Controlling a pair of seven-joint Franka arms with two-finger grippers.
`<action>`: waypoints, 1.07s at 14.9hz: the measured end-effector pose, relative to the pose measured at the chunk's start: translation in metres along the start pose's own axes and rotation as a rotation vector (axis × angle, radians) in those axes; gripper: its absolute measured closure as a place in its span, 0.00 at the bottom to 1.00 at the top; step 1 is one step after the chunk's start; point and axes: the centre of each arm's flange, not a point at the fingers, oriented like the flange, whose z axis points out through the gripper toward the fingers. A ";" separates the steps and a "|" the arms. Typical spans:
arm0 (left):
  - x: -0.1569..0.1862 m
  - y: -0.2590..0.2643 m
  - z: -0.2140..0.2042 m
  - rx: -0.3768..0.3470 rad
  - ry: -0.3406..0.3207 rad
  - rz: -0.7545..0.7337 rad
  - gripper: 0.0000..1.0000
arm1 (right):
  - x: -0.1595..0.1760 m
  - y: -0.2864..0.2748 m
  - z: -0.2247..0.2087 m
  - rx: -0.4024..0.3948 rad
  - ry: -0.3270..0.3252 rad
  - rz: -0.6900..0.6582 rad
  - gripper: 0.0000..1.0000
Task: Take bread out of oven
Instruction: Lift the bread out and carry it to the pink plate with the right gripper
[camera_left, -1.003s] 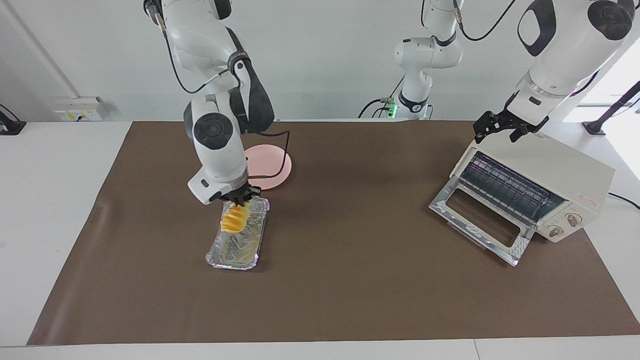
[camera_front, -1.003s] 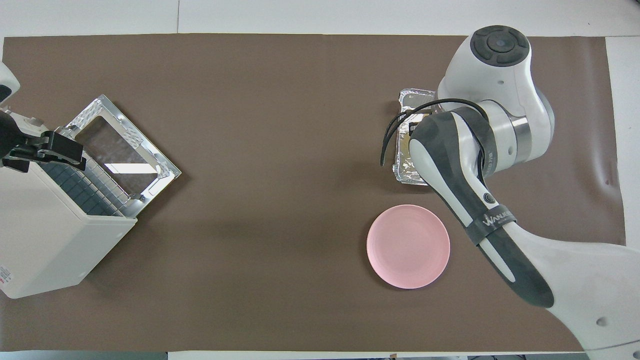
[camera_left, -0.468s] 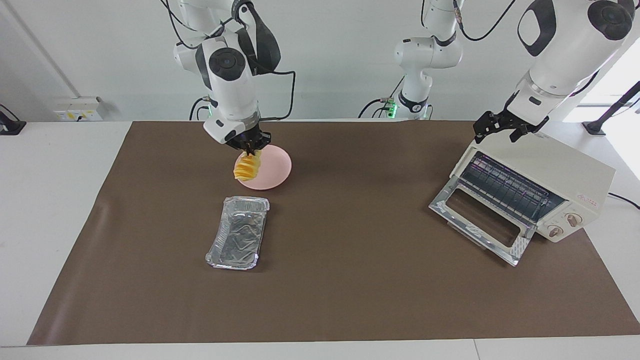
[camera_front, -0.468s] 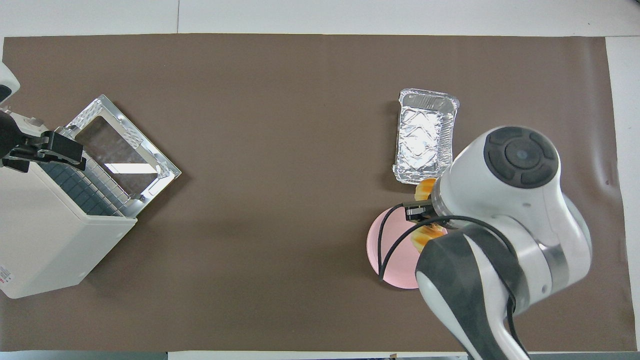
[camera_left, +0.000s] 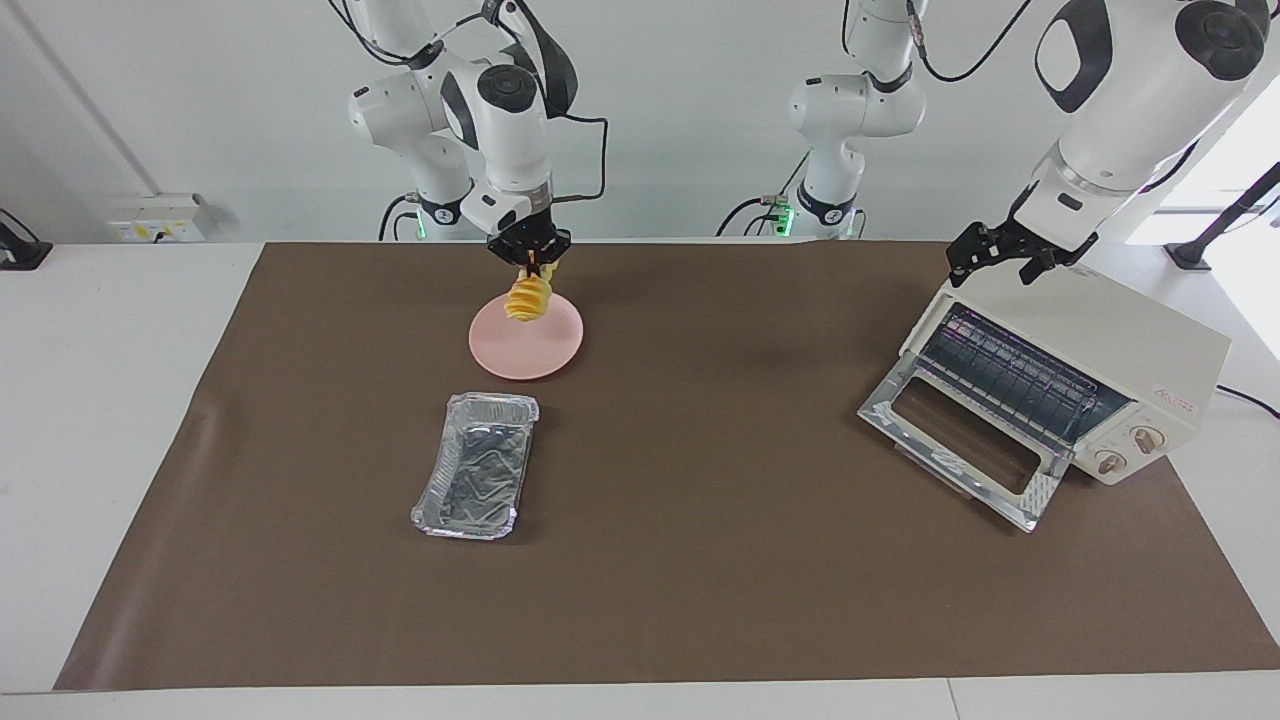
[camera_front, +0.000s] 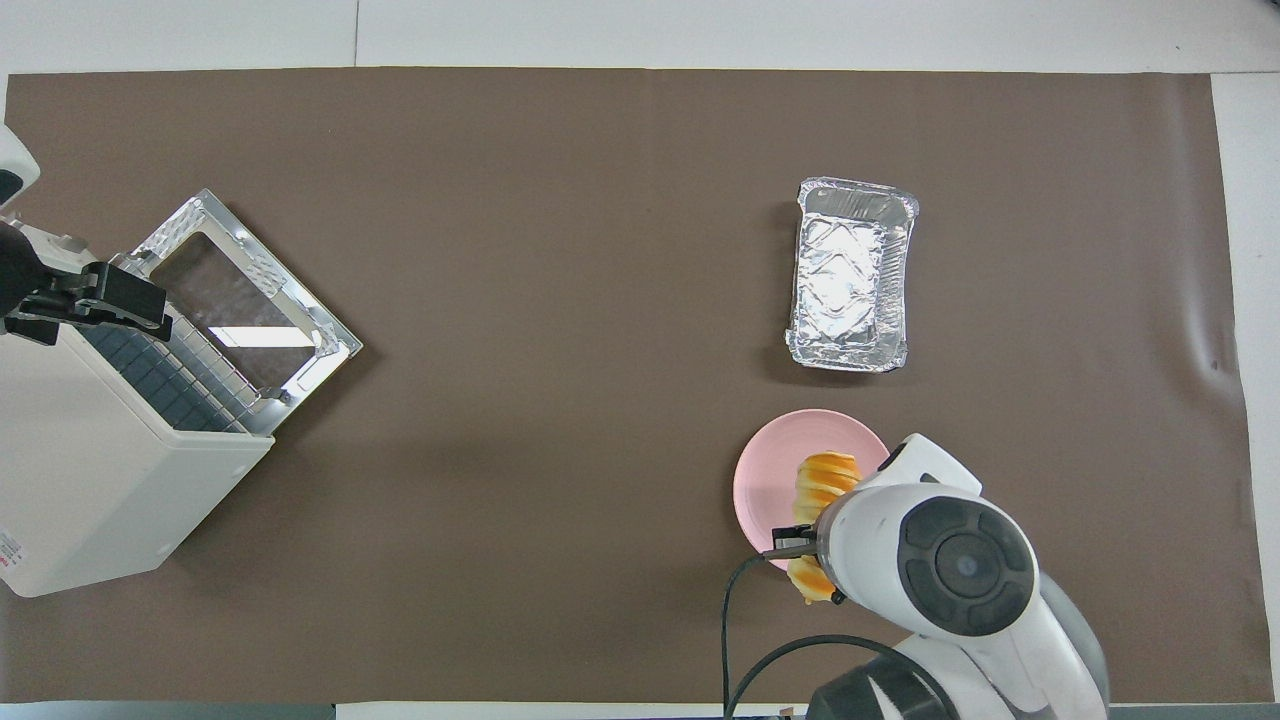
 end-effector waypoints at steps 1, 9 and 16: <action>0.000 0.000 0.000 0.000 0.000 0.000 0.00 | -0.001 0.003 0.011 0.007 0.012 0.002 0.92; 0.000 0.000 0.000 0.000 0.000 0.000 0.00 | 0.009 0.004 0.057 0.019 0.026 0.002 0.92; 0.000 0.000 0.000 0.000 0.000 0.000 0.00 | 0.010 0.005 0.056 0.021 0.030 -0.003 0.58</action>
